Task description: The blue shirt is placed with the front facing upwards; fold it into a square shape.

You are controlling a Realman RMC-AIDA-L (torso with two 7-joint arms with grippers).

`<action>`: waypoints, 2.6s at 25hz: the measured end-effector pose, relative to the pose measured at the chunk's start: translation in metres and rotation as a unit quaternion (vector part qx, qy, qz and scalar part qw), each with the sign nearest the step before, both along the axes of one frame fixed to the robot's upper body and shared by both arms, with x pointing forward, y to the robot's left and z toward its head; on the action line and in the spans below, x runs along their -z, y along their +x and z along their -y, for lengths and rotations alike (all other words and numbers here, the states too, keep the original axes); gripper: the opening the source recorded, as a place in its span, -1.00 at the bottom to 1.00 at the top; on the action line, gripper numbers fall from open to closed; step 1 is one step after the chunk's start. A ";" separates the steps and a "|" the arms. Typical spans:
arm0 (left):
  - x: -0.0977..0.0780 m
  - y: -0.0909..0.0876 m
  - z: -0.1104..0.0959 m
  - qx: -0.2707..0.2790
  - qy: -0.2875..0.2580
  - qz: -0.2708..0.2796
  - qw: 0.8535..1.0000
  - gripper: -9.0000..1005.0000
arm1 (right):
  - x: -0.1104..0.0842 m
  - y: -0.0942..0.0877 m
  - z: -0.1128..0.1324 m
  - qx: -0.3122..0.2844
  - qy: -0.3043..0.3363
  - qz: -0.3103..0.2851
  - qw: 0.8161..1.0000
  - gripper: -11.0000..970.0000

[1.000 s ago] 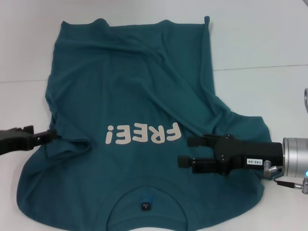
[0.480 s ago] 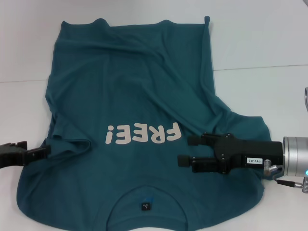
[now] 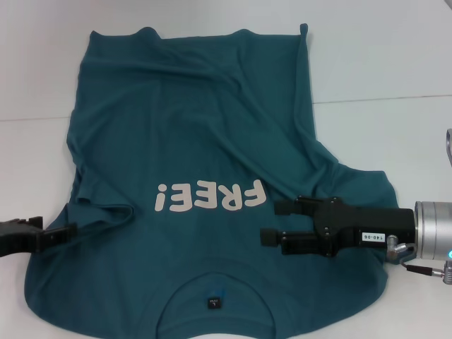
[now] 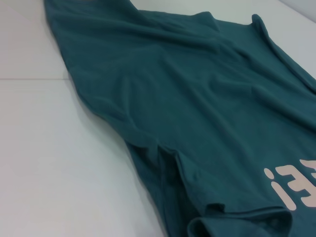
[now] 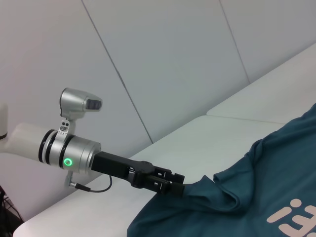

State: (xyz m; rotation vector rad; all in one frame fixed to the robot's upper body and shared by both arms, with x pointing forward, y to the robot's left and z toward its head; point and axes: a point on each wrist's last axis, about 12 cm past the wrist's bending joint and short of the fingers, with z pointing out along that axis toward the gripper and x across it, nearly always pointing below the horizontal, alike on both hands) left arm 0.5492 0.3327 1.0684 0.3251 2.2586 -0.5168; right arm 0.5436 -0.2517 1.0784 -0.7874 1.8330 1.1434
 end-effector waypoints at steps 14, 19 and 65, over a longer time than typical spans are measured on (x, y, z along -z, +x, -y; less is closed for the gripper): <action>0.003 -0.001 0.001 0.010 0.014 -0.006 1.000 0.24 | 0.000 -0.001 0.000 -0.001 0.001 0.001 1.000 0.81; 0.001 0.000 0.001 0.010 0.012 -0.001 1.000 -0.16 | 0.001 0.000 0.000 0.000 0.000 0.001 1.000 0.81; -0.012 -0.012 0.027 0.130 -0.054 -0.014 0.990 -0.03 | 0.000 -0.001 -0.001 -0.007 -0.003 0.003 1.000 0.77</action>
